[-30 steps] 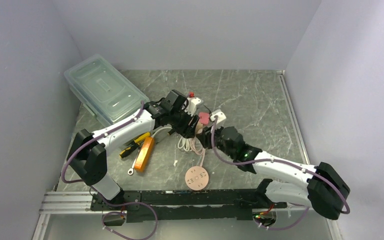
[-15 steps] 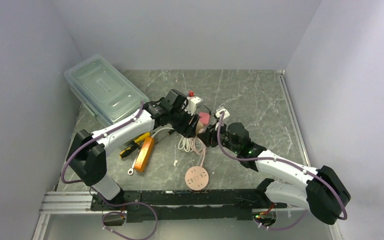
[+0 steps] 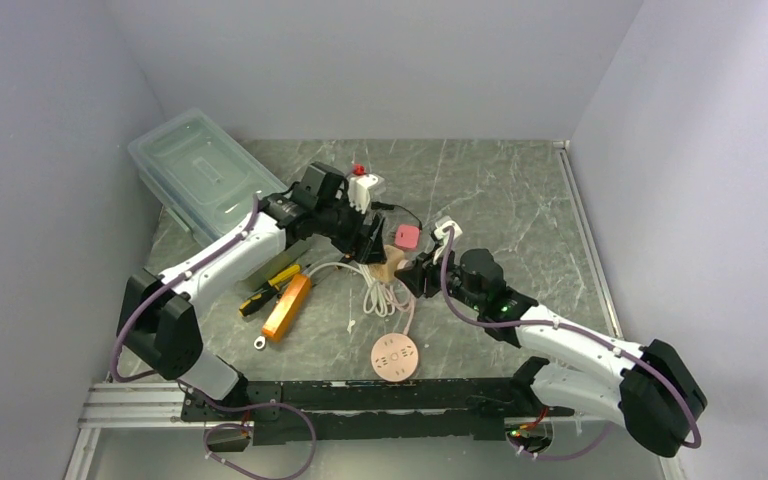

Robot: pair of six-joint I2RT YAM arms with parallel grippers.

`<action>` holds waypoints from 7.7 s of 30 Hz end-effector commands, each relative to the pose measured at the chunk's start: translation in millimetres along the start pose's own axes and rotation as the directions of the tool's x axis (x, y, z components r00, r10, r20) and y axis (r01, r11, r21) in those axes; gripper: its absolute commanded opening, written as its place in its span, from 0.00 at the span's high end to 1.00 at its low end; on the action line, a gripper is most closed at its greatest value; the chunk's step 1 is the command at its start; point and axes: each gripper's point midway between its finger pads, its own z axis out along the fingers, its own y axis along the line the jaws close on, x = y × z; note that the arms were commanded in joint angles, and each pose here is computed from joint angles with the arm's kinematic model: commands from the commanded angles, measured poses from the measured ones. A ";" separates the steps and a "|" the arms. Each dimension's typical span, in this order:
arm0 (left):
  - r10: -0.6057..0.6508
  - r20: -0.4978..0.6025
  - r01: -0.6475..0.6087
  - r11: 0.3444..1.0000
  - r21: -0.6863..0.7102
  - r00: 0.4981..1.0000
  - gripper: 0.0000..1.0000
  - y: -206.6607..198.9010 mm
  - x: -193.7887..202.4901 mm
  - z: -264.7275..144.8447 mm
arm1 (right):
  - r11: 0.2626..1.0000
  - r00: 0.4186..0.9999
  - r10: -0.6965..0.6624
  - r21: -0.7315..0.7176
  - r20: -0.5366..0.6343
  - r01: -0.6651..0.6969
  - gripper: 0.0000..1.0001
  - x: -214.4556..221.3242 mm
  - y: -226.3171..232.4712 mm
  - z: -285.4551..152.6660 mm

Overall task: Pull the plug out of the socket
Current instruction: Remove the plug from the socket, then place the plug at the center of the board, then remove the plug from the socket.

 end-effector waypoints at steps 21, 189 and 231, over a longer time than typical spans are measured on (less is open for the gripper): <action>-0.146 -0.088 0.162 0.961 0.222 0.985 0.16 -15.3 3.3 25.1 | 0.995 0.988 -0.031 -0.086 0.151 0.045 1.00 -41.4 21.5 -8.3; -0.243 0.247 0.157 0.934 0.322 0.938 1.00 -34.2 -99.3 -36.9 | 0.996 0.948 -0.033 -0.071 0.315 0.058 0.11 -92.6 -17.2 -60.7; -0.348 0.111 0.252 0.830 0.497 0.931 0.99 -52.3 -62.2 -1.7 | 0.993 0.973 -0.120 0.046 0.199 0.113 0.94 -55.2 -18.5 14.5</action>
